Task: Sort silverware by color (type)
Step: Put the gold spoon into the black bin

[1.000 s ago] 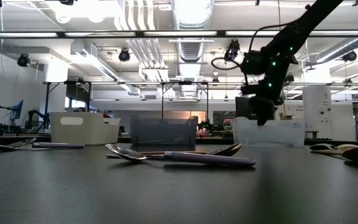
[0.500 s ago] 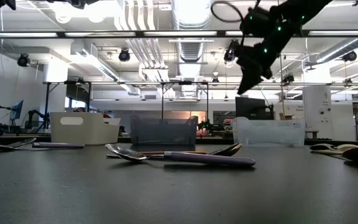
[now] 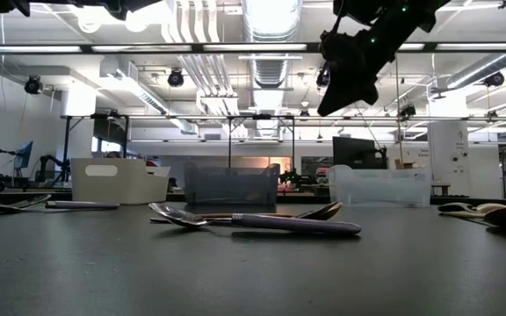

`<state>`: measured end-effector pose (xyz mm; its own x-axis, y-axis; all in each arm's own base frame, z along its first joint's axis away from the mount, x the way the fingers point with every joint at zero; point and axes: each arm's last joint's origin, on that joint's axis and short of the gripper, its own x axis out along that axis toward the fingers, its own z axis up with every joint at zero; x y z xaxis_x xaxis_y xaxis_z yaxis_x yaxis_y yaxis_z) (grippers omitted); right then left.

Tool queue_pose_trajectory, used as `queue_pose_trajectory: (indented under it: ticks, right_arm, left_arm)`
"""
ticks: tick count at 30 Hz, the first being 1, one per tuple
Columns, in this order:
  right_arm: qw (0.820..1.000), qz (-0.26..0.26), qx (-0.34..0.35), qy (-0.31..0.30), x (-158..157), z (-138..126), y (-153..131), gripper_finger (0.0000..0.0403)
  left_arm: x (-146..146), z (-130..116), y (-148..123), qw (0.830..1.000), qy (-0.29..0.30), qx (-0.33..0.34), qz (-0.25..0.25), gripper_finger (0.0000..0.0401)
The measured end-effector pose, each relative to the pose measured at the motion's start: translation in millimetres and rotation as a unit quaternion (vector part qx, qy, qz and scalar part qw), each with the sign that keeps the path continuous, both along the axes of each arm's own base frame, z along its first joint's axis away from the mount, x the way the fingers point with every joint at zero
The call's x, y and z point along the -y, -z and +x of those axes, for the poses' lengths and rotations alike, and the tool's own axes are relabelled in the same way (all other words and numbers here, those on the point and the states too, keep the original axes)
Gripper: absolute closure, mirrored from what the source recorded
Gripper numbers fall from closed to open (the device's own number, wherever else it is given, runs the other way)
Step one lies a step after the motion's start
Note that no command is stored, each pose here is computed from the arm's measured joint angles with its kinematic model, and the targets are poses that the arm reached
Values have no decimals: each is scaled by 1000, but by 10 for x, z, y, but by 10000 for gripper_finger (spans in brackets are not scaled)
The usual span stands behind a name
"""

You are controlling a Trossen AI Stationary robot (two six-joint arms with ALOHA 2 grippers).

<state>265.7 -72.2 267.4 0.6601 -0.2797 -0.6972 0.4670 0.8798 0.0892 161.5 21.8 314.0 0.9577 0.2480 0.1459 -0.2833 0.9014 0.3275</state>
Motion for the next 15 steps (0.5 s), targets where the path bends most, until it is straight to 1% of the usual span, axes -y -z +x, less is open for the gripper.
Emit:
queue_pose_trajectory:
  ticks: [11,13,15]
  right_arm:
    - [995,95,10,33,-329,82,65,369]
    - [991,124,4,49,-375,91,103,369]
    - [984,165,-2,63,-398,92,133,369]
  left_arm:
    - [-1,9,7,1000,1,-2,-5,317]
    - [-2,17,13,1000,0,-3,-5,317]
    - [-2,20,15,1000,1,-4,-5,317]
